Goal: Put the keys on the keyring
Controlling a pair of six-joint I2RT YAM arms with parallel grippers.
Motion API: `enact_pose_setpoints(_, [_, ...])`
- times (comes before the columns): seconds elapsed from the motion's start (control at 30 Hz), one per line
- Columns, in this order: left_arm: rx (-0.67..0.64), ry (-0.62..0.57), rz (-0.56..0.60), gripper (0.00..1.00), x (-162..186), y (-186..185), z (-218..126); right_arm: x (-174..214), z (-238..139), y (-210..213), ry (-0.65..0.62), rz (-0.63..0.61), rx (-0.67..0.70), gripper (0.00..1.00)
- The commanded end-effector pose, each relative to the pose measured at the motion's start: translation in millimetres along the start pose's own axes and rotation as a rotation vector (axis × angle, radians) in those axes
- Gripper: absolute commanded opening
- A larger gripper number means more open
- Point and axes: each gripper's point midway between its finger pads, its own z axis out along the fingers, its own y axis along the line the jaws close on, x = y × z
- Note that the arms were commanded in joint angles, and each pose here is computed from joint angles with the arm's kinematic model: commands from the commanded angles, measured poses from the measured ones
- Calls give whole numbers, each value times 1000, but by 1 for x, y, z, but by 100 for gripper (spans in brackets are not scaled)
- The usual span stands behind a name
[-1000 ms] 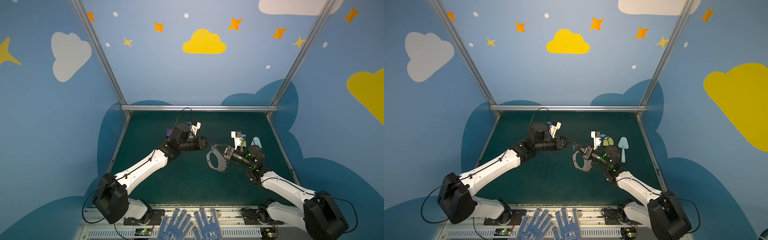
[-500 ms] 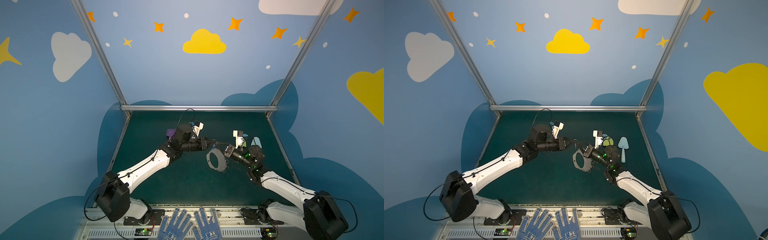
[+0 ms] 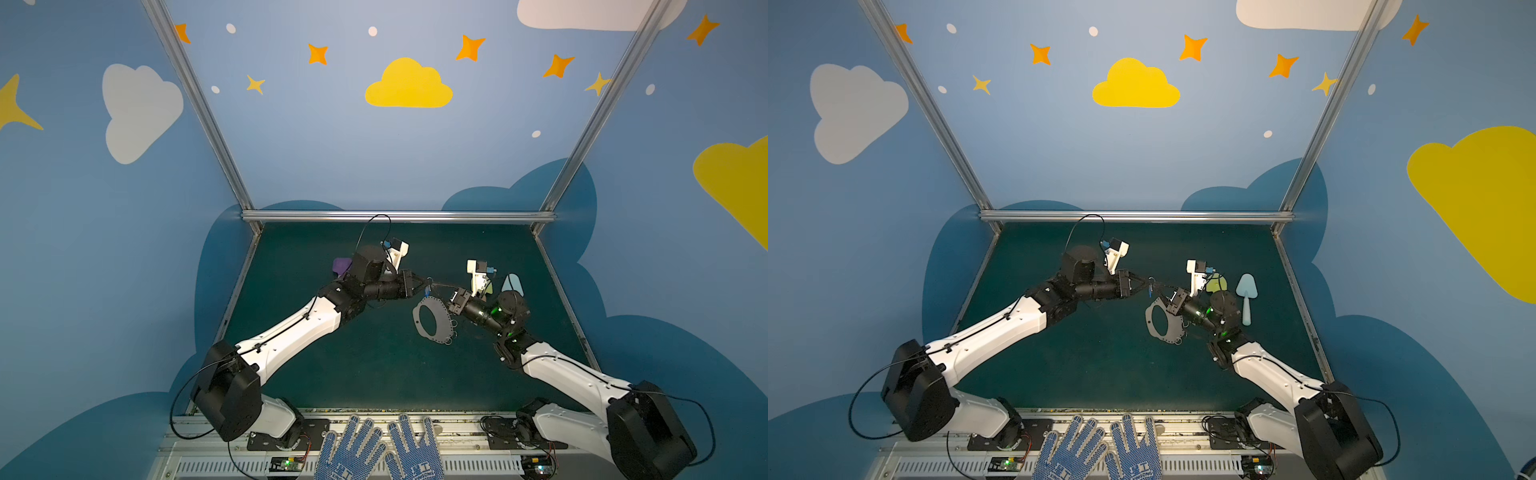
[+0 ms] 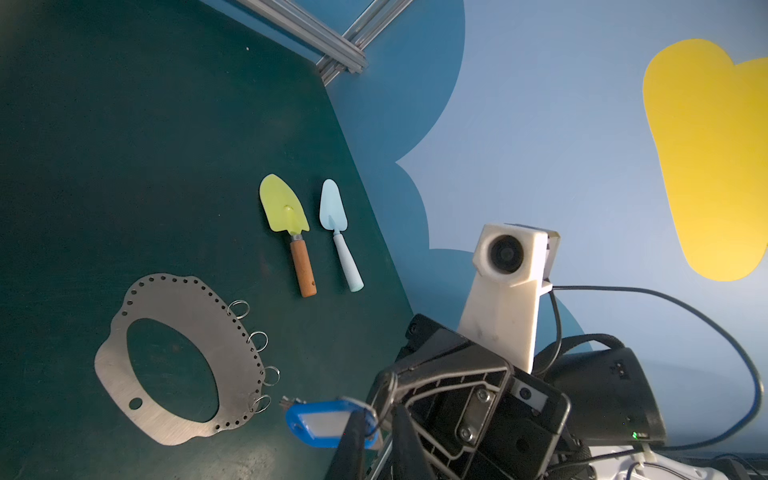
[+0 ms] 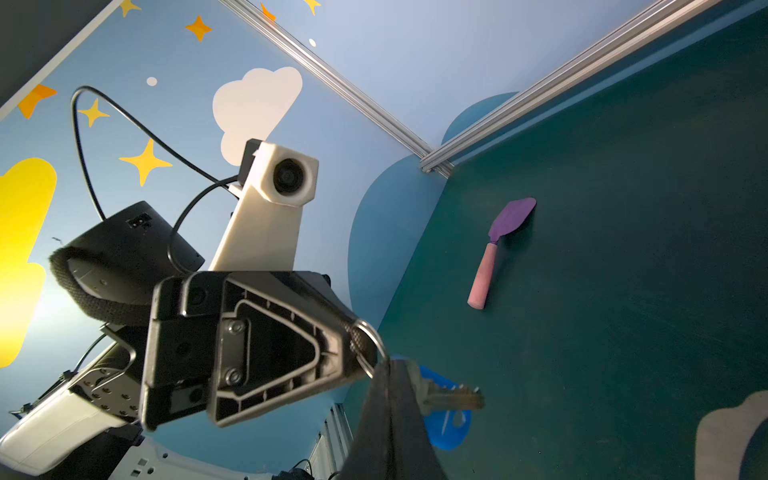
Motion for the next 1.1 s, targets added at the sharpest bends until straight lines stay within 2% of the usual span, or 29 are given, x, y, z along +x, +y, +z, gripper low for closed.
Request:
enact_pose_setpoints(0.0, [37,-6,36,11,-5,-14,2,-2,-1,8,-13,-6,-33,0])
enact_pose_setpoints(0.17, [19,-6,47,4,-5,-11,2,0,-1,6,-9,-4,-29,0])
enact_pose_setpoints(0.27, [-22,-5,67,4,-7,-7,-1,1,-2,5,-2,-8,-20,0])
enact_pose_setpoints(0.37, [-92,31,96,4,-10,2,-6,4,-7,-4,27,-25,37,20])
enact_pose_setpoints(0.47, [-190,142,122,4,-8,18,-11,5,-18,-17,68,-50,112,24])
enact_pose_setpoints(0.57, [-268,285,150,4,1,31,-13,1,-29,-26,121,-48,138,20])
enact_pose_setpoints(0.7, [-295,414,191,4,13,36,-16,-5,-34,-19,174,-38,59,16])
enact_pose_setpoints(0.83, [-250,526,203,4,26,29,-19,-1,-28,-7,256,-49,-41,24])
enact_pose_setpoints(1.0, [-205,591,194,4,35,20,-20,7,-18,2,319,-25,-186,23])
enact_pose_setpoints(1.07, [-203,606,193,4,36,19,-20,12,-15,4,339,-19,-224,26])
